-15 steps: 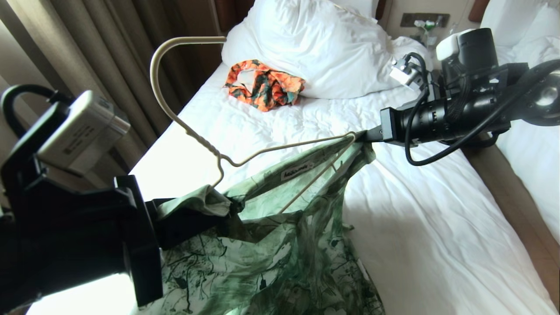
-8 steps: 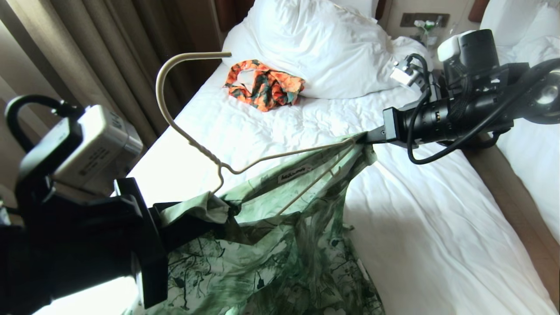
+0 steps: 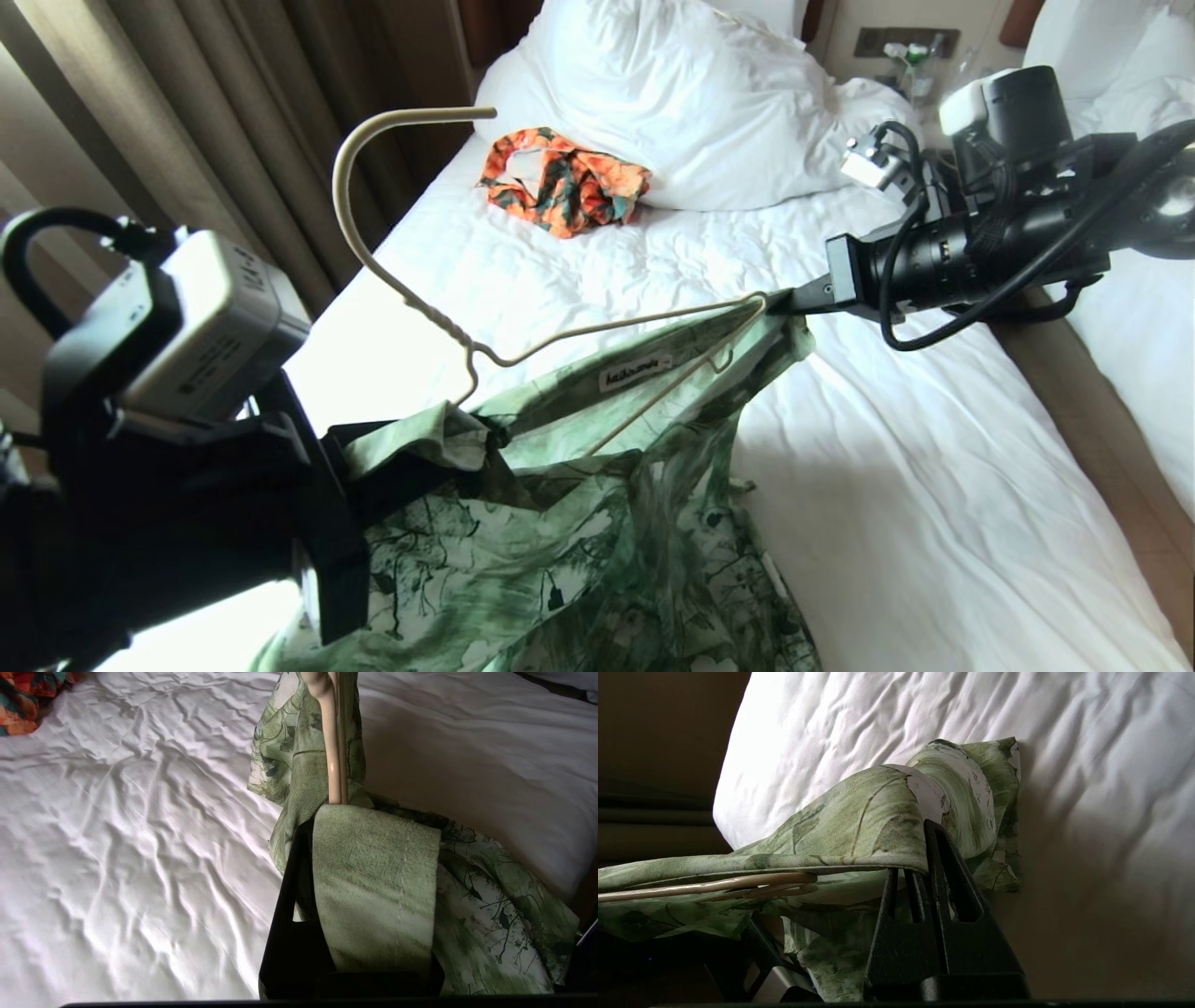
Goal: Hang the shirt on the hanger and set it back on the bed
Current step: Hook the other side of the shirt onto the hanger
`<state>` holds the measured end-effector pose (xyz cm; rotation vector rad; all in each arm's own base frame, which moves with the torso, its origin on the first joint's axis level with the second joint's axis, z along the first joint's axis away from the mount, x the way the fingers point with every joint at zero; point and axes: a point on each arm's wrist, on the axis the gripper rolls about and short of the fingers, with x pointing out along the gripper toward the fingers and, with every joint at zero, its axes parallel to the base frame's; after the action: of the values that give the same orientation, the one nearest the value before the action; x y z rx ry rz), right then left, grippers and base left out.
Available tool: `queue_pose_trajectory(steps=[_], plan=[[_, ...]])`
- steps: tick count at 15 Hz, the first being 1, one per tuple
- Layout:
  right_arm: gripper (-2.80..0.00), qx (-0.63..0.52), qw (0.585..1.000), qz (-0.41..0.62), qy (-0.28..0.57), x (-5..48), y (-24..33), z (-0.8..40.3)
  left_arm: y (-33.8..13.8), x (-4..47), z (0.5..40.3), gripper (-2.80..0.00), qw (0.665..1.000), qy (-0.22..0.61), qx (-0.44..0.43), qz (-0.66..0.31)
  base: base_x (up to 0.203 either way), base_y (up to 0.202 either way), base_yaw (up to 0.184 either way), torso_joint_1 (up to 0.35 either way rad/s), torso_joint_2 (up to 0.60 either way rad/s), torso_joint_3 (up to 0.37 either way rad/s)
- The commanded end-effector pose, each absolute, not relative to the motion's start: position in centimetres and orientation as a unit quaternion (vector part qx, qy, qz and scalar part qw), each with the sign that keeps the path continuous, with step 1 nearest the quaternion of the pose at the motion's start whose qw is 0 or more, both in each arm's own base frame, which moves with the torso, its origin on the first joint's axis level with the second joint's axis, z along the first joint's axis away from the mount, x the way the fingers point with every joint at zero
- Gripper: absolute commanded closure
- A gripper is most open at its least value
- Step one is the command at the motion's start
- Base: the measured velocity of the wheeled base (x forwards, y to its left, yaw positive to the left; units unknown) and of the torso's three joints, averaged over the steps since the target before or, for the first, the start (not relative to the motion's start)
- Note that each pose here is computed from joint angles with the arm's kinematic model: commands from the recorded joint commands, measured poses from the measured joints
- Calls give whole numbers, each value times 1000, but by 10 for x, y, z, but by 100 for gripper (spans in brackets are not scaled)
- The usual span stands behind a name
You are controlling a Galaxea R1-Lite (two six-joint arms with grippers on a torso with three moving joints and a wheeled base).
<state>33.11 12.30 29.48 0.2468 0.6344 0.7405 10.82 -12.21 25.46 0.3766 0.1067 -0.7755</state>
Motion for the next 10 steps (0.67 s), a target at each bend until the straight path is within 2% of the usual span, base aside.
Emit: queue_pose_trajectory(steps=[1,10], plan=[[0,119,874,356,310,329,123,296,-123,109,254,0,908,53,184,-373,0,0,0,0,0,0],[0,119,871,357,314,319,121,310,-122,109,252,0,907,42,192,-373,0,0,0,0,0,0]])
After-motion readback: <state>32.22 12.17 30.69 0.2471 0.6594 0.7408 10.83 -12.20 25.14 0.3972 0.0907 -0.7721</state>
